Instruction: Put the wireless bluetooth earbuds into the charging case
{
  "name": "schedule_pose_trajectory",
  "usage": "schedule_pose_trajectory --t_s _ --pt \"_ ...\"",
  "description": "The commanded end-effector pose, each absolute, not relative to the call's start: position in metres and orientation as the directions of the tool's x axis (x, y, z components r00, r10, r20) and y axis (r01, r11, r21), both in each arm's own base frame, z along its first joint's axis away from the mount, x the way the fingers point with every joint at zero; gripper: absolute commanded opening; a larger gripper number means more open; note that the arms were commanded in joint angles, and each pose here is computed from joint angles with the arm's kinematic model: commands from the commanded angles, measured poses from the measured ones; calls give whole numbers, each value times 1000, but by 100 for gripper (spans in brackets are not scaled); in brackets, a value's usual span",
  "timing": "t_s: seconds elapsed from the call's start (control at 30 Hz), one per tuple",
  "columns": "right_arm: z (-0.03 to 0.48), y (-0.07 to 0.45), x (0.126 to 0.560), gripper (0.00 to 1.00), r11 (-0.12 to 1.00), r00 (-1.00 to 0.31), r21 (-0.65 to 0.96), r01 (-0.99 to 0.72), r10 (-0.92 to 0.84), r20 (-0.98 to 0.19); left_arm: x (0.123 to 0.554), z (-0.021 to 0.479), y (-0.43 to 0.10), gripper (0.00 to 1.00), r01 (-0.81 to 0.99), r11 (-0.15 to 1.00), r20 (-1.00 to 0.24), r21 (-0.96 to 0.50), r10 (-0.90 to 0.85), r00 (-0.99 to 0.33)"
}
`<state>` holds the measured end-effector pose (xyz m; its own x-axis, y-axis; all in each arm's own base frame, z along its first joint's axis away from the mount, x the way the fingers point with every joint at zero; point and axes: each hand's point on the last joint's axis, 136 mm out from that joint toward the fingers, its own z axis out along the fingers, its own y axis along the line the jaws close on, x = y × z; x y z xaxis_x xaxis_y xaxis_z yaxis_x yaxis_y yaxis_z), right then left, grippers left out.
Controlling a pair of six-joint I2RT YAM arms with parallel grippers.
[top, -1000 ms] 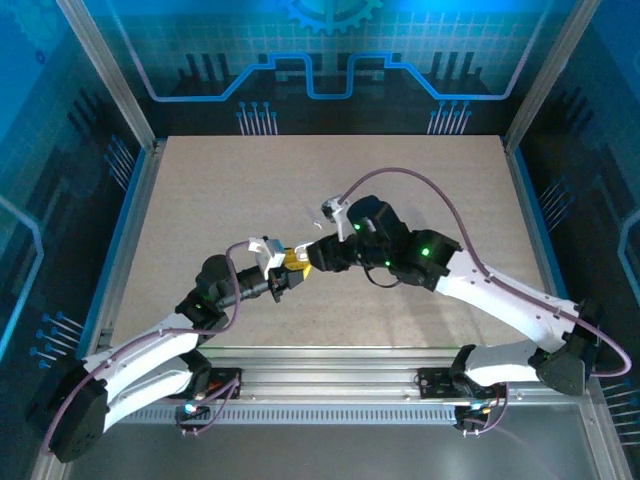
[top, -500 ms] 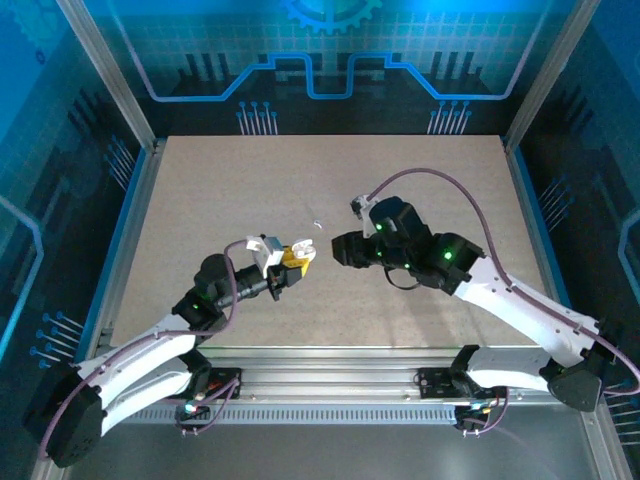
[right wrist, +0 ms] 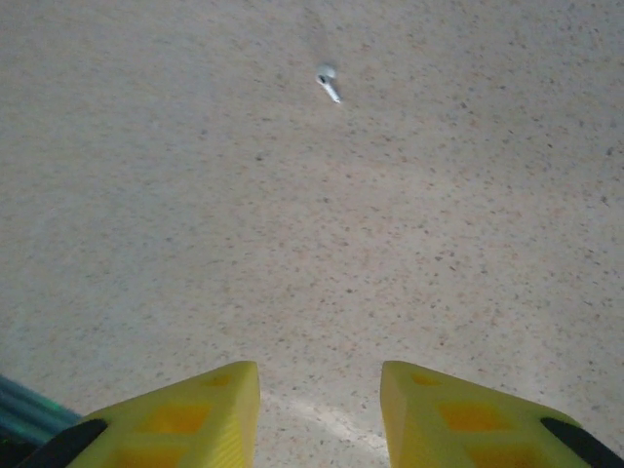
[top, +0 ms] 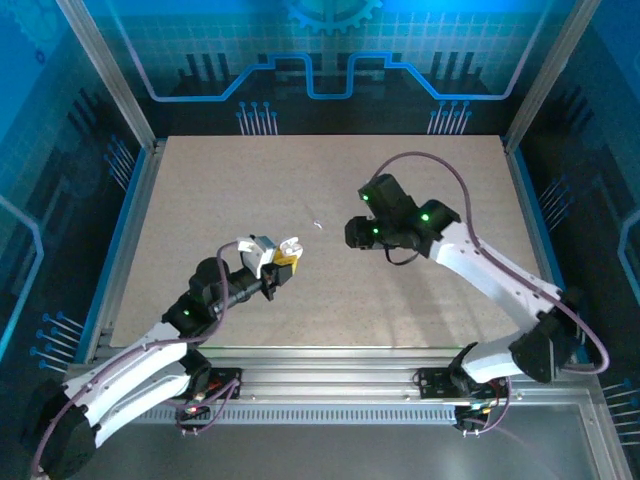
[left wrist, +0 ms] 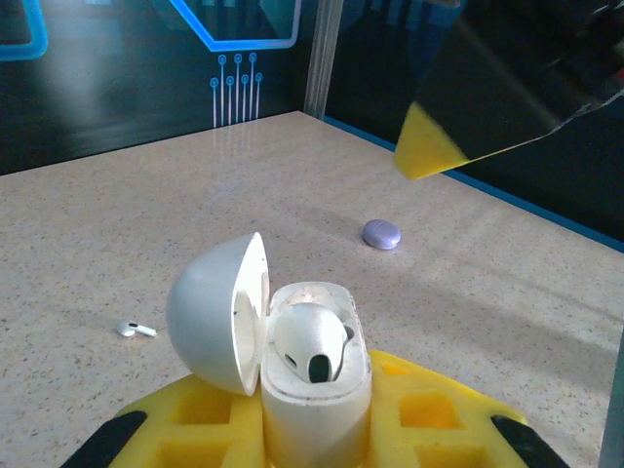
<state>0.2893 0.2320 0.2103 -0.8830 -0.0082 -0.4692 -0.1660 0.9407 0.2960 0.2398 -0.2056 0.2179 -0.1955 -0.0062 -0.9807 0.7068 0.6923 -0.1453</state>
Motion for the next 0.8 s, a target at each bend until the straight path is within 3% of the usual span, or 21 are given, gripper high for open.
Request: schedule_pose_trajectory --t_s 0.0,0.3,0.77 --pt "194 223 298 38 967 -917 221 -128 -30 -398 241 231 -201 18 688 713 -985 -131 -13 -175" --pt "152 255 340 38 969 -939 163 -188 -129 -318 242 234 -196 18 667 737 -985 -106 16 -174" --pt "91 326 417 35 912 -888 152 -381 -315 -335 241 235 -186 18 637 765 -984 -96 26 -179"
